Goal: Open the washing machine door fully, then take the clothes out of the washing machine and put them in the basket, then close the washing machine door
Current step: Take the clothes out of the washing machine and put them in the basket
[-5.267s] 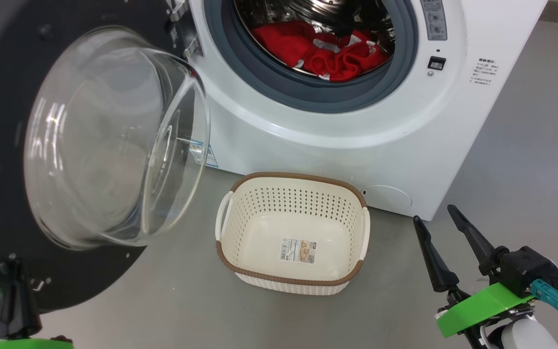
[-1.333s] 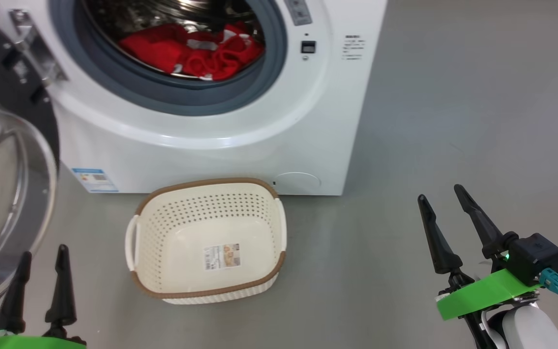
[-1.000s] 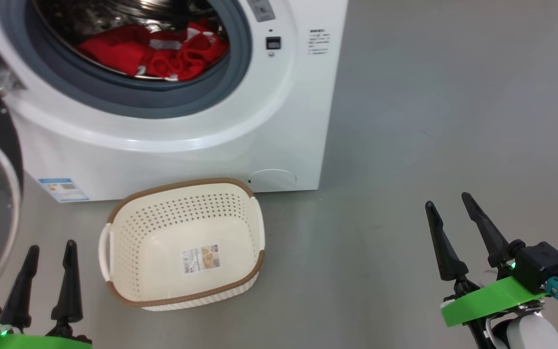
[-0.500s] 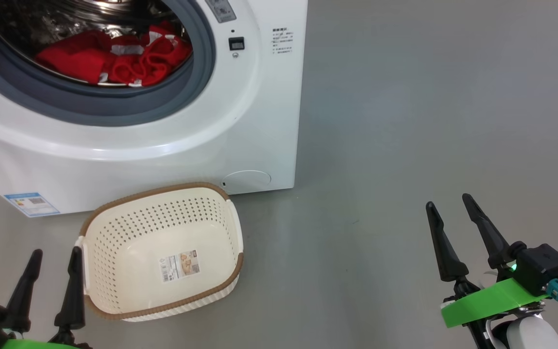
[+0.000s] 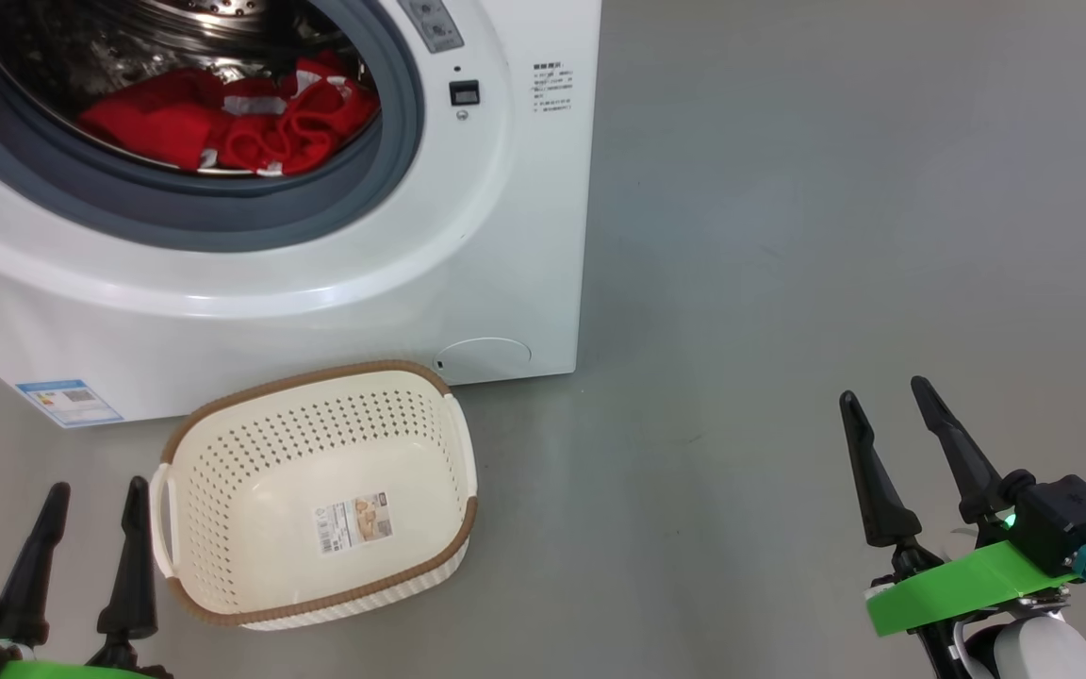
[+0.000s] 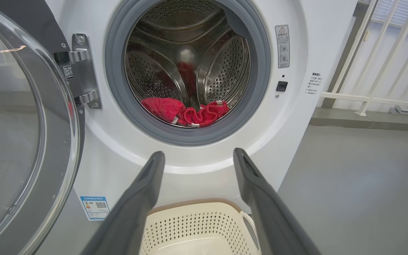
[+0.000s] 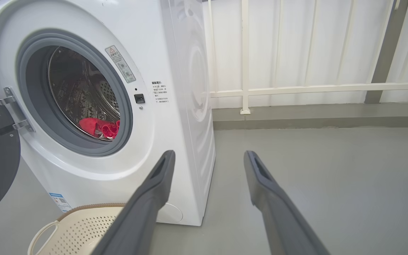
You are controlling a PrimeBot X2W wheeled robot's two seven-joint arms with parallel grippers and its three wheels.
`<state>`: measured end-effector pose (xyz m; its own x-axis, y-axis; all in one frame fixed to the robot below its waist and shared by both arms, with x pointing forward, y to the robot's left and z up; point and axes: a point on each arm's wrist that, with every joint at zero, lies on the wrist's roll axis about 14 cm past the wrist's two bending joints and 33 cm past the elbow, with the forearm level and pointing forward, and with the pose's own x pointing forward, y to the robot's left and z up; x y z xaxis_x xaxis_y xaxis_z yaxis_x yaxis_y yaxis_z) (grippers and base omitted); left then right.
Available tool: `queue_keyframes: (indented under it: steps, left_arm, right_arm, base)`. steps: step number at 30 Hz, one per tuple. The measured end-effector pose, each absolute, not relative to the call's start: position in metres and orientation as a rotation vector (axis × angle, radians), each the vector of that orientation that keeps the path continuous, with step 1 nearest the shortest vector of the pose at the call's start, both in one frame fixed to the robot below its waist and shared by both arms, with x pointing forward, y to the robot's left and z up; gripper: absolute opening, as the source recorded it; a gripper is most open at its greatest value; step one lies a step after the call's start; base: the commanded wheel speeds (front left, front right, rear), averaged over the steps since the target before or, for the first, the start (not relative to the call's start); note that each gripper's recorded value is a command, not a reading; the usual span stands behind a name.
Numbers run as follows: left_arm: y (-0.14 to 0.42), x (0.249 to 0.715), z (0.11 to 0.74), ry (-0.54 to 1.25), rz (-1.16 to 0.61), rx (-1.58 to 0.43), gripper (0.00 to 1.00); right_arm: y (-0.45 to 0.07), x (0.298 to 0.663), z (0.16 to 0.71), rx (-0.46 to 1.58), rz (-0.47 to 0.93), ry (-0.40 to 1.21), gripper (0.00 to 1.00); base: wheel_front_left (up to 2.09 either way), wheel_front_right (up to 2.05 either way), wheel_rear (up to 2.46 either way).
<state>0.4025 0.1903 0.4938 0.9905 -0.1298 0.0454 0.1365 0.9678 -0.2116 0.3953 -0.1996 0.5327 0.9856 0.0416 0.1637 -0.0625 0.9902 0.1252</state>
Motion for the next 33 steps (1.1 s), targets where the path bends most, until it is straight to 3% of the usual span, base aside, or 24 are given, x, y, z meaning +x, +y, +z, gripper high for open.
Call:
queue_keyframes:
  steps: [18,33]
  left_arm:
    - [0.194,0.396,0.497,-0.045,-0.109,-0.235,1.00]
    - [0.195,0.395,0.488,-0.018,-0.105,-0.242,1.00]
  right_arm:
    - [-0.197,0.394,0.531,0.132,0.059,-0.157,1.00]
    - [-0.197,0.394,0.522,0.134,0.058,-0.129,1.00]
  base:
    - [0.01,-0.03,0.02]
    - [0.72,-1.14,0.42]
